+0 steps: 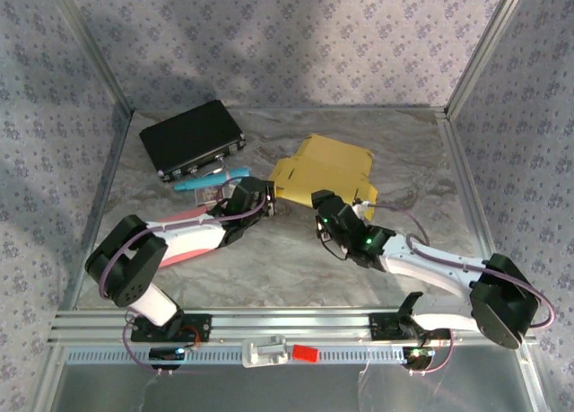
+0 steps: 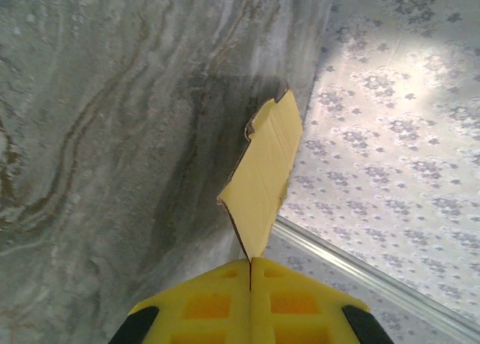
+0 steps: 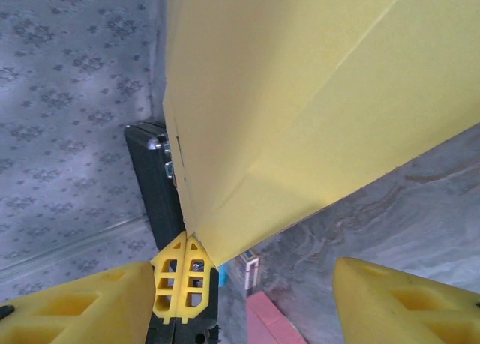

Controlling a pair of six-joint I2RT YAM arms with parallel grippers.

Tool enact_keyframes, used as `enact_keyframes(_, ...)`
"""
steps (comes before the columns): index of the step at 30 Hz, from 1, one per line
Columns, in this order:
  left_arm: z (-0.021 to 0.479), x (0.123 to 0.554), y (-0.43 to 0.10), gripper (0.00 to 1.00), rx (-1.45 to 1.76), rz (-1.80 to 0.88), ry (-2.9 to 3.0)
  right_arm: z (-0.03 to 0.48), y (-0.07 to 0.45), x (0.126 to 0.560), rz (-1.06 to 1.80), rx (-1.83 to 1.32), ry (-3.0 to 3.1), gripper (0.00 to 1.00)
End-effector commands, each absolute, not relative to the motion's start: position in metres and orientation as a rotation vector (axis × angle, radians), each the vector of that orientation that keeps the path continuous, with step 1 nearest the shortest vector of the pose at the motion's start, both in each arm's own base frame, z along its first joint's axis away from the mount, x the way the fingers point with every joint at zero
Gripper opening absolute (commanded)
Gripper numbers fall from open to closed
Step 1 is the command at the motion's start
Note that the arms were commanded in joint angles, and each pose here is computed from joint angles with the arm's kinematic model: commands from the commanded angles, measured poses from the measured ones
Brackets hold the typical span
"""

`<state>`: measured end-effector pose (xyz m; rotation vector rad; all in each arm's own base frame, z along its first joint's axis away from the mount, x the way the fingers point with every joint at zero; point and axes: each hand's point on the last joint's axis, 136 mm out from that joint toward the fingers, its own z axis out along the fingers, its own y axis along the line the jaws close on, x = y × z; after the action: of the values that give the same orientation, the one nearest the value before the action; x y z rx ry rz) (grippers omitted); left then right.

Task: Fold the paper box

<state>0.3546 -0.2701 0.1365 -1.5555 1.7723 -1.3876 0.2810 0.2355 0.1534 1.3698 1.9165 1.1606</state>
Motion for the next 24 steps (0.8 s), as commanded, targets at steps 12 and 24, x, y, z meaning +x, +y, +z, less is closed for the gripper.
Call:
enact_keyframes(12, 0.171, 0.356, -0.270, 0.00, -1.603, -1.459, 1.693, 0.145, 0.229, 0.308, 1.122, 1.359, 1.776, 0.43)
enact_keyframes(24, 0.173, 0.352, -0.266, 0.00, -1.604, -1.448, 1.699, 0.164, 0.217, 0.326, 1.116, 1.323, 1.770, 0.12)
